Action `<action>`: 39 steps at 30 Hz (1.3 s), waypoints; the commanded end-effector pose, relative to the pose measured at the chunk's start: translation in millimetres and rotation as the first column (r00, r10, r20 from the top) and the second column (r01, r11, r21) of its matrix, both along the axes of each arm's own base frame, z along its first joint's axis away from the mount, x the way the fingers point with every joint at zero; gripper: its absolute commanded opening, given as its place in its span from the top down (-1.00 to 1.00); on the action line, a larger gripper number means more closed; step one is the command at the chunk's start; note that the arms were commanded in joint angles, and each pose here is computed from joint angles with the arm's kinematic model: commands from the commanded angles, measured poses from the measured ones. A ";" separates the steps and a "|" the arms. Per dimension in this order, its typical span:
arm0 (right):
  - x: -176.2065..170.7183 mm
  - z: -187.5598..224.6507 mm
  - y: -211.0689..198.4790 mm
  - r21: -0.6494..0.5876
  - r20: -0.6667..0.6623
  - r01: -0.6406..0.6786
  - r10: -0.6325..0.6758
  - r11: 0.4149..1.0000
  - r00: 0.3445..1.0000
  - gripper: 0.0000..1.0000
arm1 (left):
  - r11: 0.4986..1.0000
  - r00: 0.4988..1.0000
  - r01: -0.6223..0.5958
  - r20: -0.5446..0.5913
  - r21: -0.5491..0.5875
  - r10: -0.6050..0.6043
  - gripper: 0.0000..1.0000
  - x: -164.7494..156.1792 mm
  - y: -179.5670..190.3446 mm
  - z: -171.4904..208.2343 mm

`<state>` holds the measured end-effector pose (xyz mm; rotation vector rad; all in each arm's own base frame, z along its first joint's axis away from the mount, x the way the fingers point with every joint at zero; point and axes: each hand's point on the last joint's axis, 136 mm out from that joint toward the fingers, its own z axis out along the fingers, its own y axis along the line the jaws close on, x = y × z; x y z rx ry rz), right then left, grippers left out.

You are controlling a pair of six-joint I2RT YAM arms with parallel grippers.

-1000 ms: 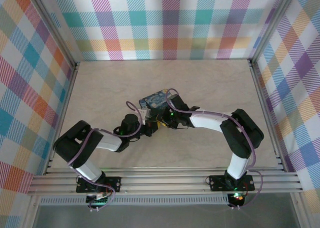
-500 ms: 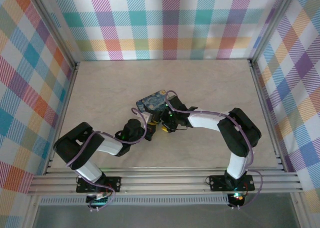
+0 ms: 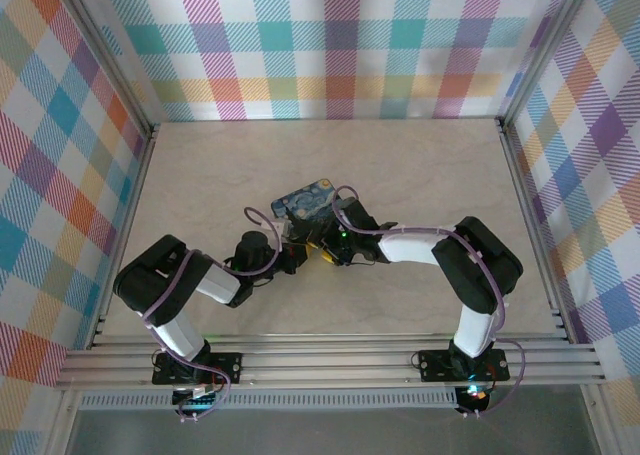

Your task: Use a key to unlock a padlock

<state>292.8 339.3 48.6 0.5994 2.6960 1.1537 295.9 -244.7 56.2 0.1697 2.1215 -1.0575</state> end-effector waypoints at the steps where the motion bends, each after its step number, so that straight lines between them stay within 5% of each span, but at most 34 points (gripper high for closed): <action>1: 13.7 0.0 -4.5 0.007 0.064 0.041 -0.041 0.999 0.997 -0.02 | 0.992 0.999 0.039 -0.007 -0.118 -0.040 1.00 1.5 -4.1 20.6; 20: 26.9 -0.5 -2.1 0.023 0.095 0.062 -0.064 0.998 0.993 0.05 | 0.982 0.996 0.065 -0.041 -0.179 -0.073 1.00 4.8 -6.9 27.0; 34: 26.3 -0.5 -4.4 0.007 0.088 0.068 -0.068 0.998 0.994 0.78 | 0.967 0.994 0.078 -0.052 -0.241 -0.093 1.00 4.0 -12.5 34.7; 39: 22.1 4.9 -4.7 0.000 0.067 0.059 -0.059 0.998 0.996 1.00 | 0.987 0.994 0.106 -0.002 -0.121 -0.107 1.00 -2.9 -13.5 30.2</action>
